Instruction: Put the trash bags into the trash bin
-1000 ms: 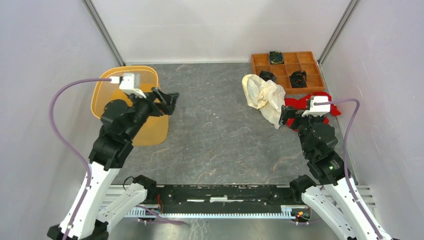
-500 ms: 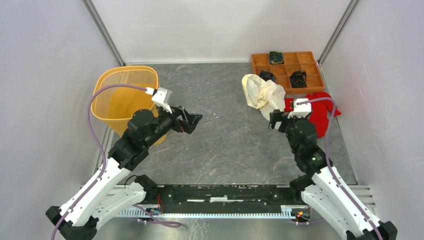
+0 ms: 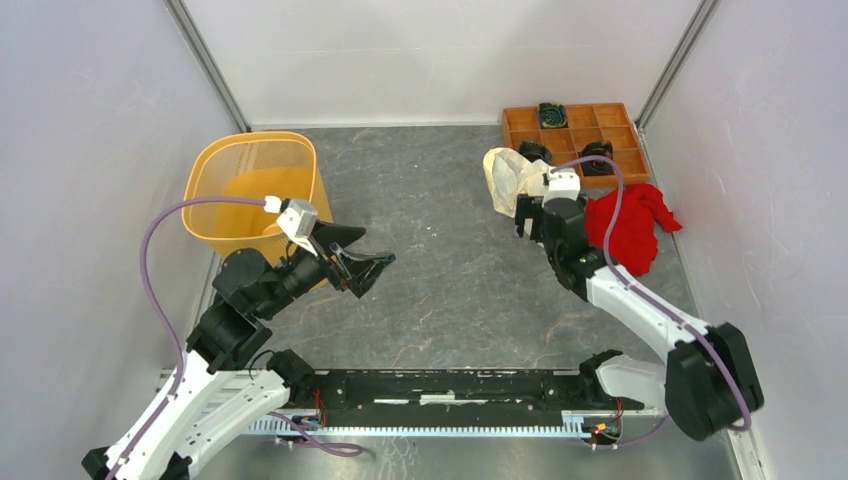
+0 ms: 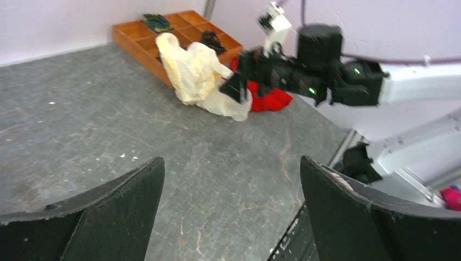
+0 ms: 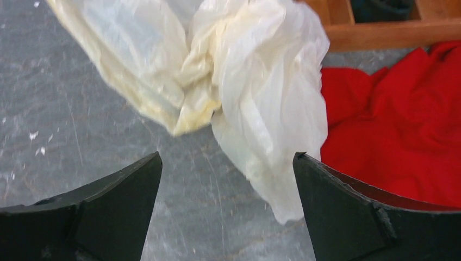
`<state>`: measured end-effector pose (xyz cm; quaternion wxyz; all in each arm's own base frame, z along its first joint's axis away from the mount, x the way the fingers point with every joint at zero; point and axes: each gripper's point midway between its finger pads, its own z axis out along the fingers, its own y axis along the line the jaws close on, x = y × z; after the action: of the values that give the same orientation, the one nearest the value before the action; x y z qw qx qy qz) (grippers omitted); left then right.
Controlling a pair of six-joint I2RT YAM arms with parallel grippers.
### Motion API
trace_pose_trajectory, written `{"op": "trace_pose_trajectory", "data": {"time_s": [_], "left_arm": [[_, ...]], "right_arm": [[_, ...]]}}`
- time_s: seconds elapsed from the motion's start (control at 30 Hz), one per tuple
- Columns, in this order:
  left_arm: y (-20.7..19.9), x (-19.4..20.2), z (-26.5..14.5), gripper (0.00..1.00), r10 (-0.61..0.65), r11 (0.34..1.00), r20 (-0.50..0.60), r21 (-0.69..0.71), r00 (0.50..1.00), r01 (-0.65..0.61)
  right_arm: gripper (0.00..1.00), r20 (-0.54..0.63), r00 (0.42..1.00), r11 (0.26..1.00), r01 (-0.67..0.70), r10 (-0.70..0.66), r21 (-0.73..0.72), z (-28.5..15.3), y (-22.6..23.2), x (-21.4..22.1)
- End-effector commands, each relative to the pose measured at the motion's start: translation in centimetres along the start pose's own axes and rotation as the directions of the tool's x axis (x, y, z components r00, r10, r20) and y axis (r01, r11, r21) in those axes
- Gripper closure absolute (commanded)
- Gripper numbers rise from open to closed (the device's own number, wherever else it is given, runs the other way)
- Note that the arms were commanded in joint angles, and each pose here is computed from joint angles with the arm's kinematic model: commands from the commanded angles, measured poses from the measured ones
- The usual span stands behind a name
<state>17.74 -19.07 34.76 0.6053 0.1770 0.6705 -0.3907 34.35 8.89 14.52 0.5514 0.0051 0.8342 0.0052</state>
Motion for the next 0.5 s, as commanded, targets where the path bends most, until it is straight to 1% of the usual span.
{"op": "trace_pose_trajectory", "data": {"time_s": [0.0, 0.07, 0.13, 0.23, 0.27, 0.37, 0.47], "left_arm": [[-2.6, 2.6, -0.6, 0.0, 0.045, 0.985, -0.116, 0.17, 0.992, -0.025], [-2.7, 3.4, -1.0, 0.0, 0.067, 0.981, -0.152, 0.191, 0.986, -0.037], [-2.4, 4.3, -1.6, 0.0, 0.081, 0.982, -0.174, 0.184, 0.981, -0.048], [-2.3, 4.8, -2.7, 0.0, 0.066, 0.985, -0.179, 0.166, 0.982, -0.036], [-2.4, 4.6, -3.1, 0.0, 0.057, 0.986, -0.169, 0.165, 0.984, -0.028], [-3.1, 4.1, -4.1, 0.0, 0.032, 0.984, -0.143, 0.178, 0.989, -0.006], [-3.2, 3.7, -5.1, 0.0, 0.03, 0.986, -0.149, 0.165, 0.988, -0.005]], "right_arm": [[0.02, 0.089, 0.996, 0.992, 0.007, -0.019, 0.129, 1.8, -1.3, -4.2], [0.02, 0.086, 0.993, 0.988, 0.067, -0.08, 0.141, 2.7, -1.7, -4.1], [0.02, 0.074, 0.99, 0.988, 0.111, -0.12, 0.107, 3.8, -1.5, -3.6], [0.02, 0.047, 0.984, 0.983, 0.168, -0.172, 0.075, 5.6, -1.1, -2.9], [0.03, 0.033, 0.981, 0.98, 0.188, -0.191, 0.067, 6.1, -0.9, -2.7], [0.12, -0.04, 0.978, 0.978, 0.206, -0.205, 0.04, 7.4, -0.1, -1.6], [0.23, -0.051, 0.978, 0.976, 0.199, -0.204, -0.091, 7.5, 2.0, -0.1]]}}
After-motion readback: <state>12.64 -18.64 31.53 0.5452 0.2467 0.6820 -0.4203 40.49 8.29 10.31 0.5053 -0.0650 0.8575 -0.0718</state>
